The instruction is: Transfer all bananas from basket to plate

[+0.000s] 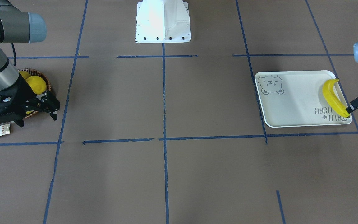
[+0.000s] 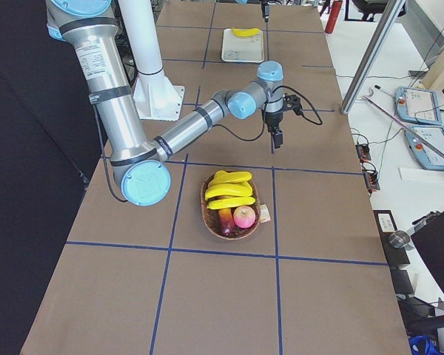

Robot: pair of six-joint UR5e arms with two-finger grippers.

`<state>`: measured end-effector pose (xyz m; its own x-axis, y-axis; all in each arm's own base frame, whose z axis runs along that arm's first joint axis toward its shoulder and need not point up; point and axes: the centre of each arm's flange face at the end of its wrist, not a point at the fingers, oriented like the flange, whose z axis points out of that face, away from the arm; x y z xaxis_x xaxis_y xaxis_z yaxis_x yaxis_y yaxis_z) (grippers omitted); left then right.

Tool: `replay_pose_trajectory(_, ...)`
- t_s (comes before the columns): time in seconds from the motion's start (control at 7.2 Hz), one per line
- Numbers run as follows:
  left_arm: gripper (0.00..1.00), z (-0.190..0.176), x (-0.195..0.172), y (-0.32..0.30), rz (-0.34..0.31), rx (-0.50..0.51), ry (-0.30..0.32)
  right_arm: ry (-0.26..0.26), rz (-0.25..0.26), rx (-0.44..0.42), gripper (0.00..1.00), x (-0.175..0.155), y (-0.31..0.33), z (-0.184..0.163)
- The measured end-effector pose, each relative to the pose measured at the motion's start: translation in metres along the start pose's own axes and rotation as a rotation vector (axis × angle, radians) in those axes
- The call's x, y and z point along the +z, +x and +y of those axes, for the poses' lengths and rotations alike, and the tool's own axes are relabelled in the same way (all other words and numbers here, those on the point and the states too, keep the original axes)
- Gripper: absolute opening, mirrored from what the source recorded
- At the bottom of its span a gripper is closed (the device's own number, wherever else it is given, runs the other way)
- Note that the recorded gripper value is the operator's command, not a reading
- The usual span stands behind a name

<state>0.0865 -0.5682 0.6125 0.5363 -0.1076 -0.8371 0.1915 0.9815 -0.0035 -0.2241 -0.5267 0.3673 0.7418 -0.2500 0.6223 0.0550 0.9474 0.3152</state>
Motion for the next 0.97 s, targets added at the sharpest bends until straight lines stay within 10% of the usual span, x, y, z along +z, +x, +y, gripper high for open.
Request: replay_pose_trajectory(0.97, 1.00, -0.021, -0.007, 0.037, 0.033, 0.008, 0.015, 0.072, -0.033, 0.043, 0.91, -0.008, 0.076, 0.145)
